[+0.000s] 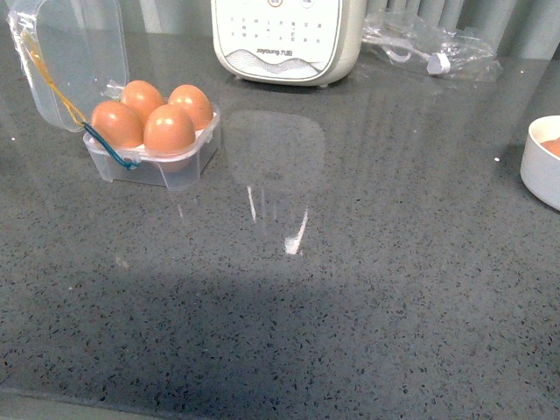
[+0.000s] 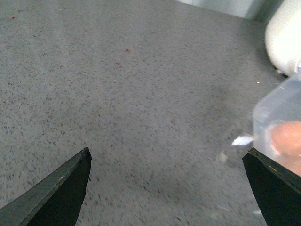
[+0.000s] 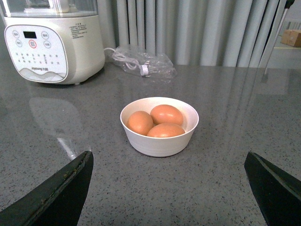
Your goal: Put egg into box
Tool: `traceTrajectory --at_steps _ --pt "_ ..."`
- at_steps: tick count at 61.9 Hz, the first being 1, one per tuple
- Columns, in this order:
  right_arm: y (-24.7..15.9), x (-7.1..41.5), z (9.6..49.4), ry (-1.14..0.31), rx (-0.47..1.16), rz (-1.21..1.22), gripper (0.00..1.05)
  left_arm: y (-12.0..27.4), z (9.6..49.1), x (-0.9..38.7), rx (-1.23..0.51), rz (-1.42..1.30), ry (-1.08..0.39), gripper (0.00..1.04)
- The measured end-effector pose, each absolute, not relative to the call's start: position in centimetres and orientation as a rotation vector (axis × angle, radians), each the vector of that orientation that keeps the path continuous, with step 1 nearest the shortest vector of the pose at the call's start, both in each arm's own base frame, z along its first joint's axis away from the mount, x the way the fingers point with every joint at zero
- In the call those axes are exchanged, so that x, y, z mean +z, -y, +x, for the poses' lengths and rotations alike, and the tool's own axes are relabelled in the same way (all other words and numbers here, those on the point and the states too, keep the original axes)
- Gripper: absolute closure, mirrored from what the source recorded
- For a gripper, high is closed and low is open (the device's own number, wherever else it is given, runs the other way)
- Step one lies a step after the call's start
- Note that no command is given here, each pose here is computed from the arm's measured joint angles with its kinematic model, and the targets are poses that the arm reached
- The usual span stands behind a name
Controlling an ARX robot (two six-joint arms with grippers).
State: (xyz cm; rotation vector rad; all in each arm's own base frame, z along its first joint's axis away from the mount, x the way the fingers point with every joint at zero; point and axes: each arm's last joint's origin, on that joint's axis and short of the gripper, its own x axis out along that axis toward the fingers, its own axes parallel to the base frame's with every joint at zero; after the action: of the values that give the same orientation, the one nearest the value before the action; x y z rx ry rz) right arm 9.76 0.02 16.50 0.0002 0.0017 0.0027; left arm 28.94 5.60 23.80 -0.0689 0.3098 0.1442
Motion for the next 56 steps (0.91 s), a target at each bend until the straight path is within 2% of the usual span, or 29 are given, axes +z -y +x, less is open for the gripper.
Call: traceTrajectory --at_steps 7,20,44,56 --pt "0.0 16.5 9.8 -0.002 0.003 0.0 0.07 -6.4 32.4 24.5 0.144 -0.03 -0.311 0.07" --pt "0.0 16.5 9.8 -0.002 0.003 0.0 0.07 -6.7 35.5 24.8 0.144 -0.014 -0.337 0.07" --pt "0.0 16.5 9.8 -0.002 0.003 0.0 0.07 -4.1 37.5 25.3 0.091 0.003 -0.333 0.07" --pt "0.0 16.5 9.8 -0.002 0.003 0.0 0.07 -1.5 37.5 25.1 0.032 0.022 -0.341 0.07"
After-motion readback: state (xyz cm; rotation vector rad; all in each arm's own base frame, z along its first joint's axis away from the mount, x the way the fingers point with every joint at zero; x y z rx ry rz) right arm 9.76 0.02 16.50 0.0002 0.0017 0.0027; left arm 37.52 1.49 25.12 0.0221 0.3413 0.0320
